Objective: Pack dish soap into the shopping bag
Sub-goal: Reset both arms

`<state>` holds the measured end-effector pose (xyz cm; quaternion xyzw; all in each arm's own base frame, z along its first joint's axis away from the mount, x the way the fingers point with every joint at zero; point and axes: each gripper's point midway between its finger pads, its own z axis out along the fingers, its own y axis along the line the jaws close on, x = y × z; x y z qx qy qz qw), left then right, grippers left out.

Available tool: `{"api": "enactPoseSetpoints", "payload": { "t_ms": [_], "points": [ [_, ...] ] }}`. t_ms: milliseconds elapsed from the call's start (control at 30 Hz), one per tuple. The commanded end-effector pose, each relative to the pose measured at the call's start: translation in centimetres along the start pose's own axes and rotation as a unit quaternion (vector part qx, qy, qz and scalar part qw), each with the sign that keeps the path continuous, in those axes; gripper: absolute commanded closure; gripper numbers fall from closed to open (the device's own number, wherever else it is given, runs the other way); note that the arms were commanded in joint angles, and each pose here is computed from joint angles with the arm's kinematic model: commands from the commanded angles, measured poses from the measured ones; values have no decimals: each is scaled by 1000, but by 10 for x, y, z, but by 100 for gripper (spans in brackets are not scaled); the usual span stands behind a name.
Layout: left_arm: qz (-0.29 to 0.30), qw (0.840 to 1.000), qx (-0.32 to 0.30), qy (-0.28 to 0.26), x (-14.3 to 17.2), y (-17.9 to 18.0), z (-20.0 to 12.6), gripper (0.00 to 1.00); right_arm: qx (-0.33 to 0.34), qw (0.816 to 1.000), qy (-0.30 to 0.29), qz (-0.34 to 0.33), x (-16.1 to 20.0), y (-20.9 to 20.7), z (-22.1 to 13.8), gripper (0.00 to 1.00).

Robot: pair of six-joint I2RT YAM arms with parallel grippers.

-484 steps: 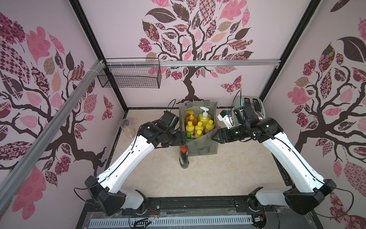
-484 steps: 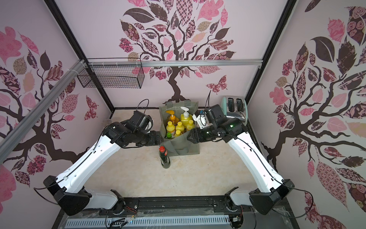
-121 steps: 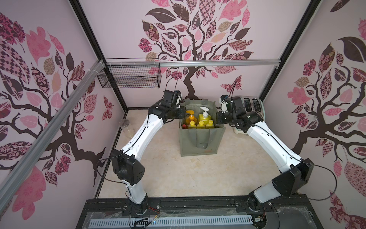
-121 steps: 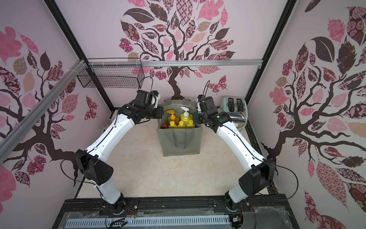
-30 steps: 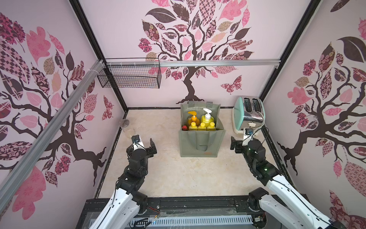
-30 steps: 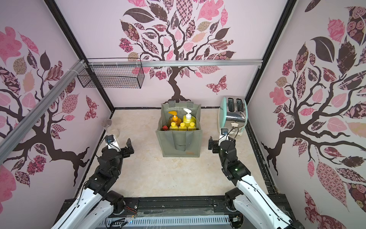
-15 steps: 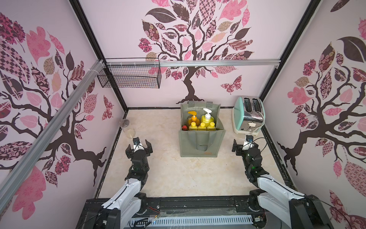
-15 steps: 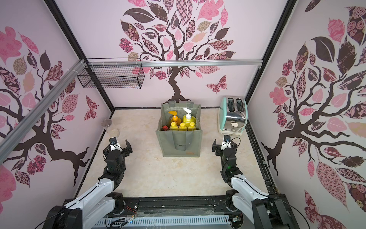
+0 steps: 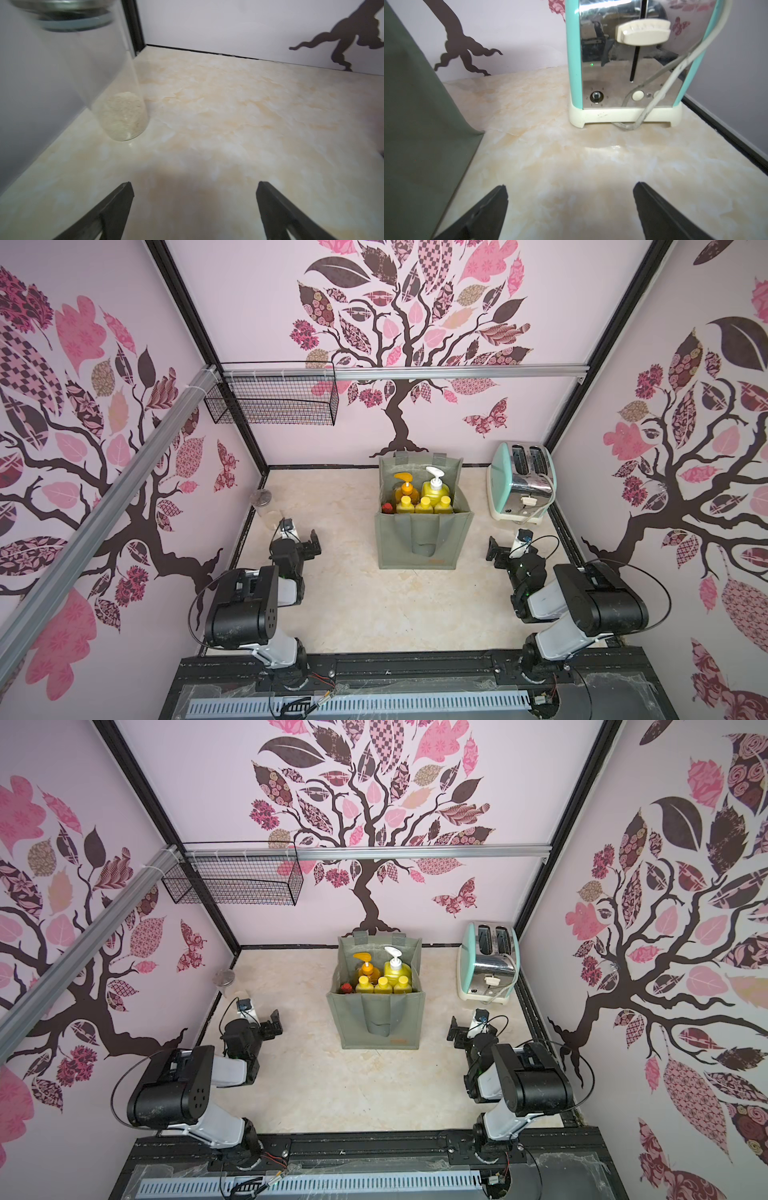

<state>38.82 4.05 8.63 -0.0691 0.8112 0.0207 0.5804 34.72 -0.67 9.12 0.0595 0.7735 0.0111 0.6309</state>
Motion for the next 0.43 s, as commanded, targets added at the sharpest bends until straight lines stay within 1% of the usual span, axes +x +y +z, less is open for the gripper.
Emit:
{"api": "enactPoseSetpoints", "payload": {
  "t_ms": [0, 33, 100, 167, 333, 400],
  "points": [
    [22, 998, 61, -24, -18, -29, 3, 2, -47, 999, -21, -17, -29, 21, 20, 0],
    [16, 998, 50, -25, -21, -25, 5, 2, -50, 998, -13, -24, -27, 25, 27, 1],
    [22, 999, 42, -6, -16, -25, 5, 2, -36, 999, -8, -20, -26, 21, 28, 0],
    [23, 999, 43, -14, -17, -25, 5, 2, -38, 999, 1, -22, -25, 22, 29, 0],
    [23, 999, 42, -7, -16, -25, 5, 2, -39, 999, 1, -21, -25, 22, 29, 0],
    [22, 999, 41, -9, -16, -25, 6, 2, -41, 999, -10, -22, -28, 23, 24, 0]
  ]
}}
